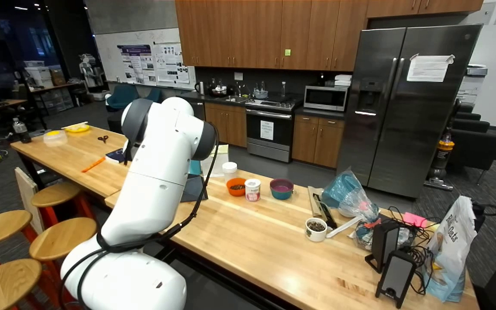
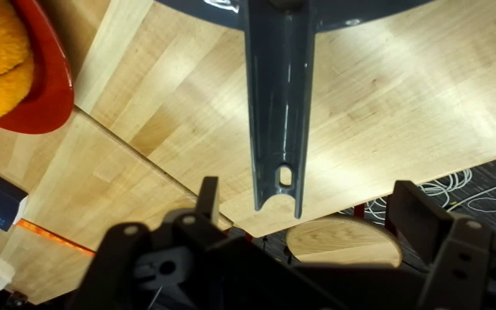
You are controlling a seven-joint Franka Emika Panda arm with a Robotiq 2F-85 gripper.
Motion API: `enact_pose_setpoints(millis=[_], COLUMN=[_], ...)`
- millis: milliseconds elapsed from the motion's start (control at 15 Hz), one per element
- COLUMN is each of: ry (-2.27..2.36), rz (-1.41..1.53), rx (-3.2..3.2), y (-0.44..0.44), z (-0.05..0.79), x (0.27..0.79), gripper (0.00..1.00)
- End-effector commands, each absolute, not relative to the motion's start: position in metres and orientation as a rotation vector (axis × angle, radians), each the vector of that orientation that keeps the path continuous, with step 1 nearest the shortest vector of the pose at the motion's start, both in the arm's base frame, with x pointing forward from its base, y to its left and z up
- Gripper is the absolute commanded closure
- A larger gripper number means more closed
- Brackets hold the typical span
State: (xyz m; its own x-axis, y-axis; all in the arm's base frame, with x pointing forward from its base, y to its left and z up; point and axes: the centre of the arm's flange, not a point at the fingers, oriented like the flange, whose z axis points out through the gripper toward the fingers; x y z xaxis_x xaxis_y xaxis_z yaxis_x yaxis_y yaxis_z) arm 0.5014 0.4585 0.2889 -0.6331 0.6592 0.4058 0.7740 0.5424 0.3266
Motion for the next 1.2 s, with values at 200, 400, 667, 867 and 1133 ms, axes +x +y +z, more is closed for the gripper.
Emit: enact_pose_setpoints(millis=[200, 400, 667, 867, 1133], ry=[-2.562, -2.568, -2.563, -2.558, -2.560], rz=[-0.708, -0.712, -0.736, -0.761, -0.770], rx=[-1.167, -1.163, -1.187, -1.205, -1.206], y=[0.4628, 0.4636, 0.4609, 0.4568, 0.4553], z=[0.2828, 0.2821, 0.2847, 0.2877, 0.2899], x=[0.5077, 0.5074, 0.5075, 0.5085, 0.5089], gripper=[0.28, 0.49, 0.80, 0.99, 0.69])
